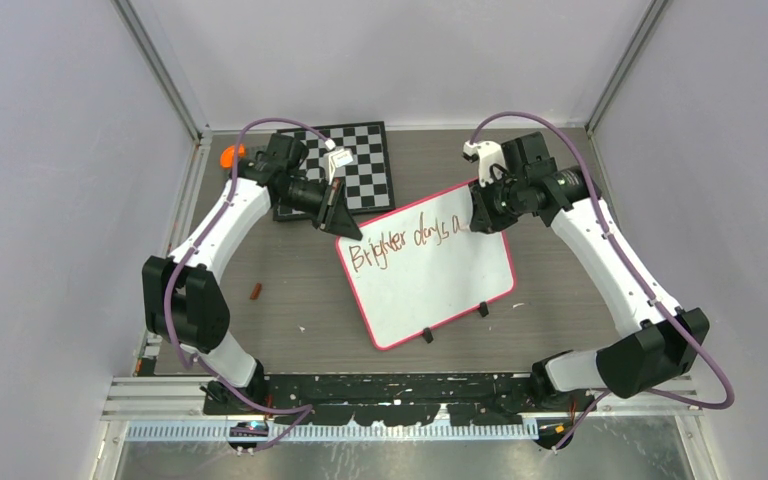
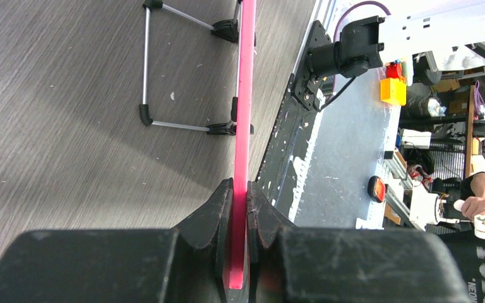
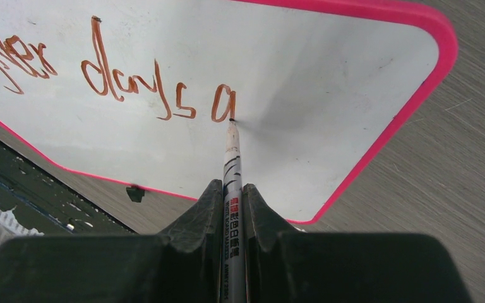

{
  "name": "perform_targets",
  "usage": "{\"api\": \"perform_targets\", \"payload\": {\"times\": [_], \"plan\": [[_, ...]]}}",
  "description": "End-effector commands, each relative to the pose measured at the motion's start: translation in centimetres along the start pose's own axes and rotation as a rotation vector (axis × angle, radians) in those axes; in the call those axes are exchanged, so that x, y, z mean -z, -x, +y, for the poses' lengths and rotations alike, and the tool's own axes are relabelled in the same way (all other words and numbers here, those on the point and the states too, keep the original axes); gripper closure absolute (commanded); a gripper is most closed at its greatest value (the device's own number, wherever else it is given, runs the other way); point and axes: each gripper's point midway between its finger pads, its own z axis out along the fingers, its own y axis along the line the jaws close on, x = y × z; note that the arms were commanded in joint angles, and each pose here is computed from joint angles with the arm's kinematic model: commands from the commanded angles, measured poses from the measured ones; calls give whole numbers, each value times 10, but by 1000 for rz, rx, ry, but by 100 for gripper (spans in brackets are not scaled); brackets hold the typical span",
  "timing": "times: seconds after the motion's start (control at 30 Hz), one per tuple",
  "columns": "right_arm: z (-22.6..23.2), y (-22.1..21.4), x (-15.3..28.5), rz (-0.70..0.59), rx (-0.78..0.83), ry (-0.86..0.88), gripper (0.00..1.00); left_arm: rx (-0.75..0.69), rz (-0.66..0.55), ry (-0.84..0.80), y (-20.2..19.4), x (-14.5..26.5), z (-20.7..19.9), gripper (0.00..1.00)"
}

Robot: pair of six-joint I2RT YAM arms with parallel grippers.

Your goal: Write a sentence on the whiteboard

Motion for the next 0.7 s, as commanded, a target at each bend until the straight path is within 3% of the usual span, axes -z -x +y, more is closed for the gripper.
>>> {"api": "perform_targets", "payload": {"times": [0.0, 0.27, 0.67], "plan": [[-4, 13, 12, -65, 30, -32, 100, -4, -1, 4, 2, 2, -2, 100], [-1, 33, 33, -119, 55, -39, 100, -6, -2, 2, 2, 2, -3, 100], [-11, 37, 14, -112, 47, -62, 100, -3, 0, 4, 0, 2, -2, 100]]}}
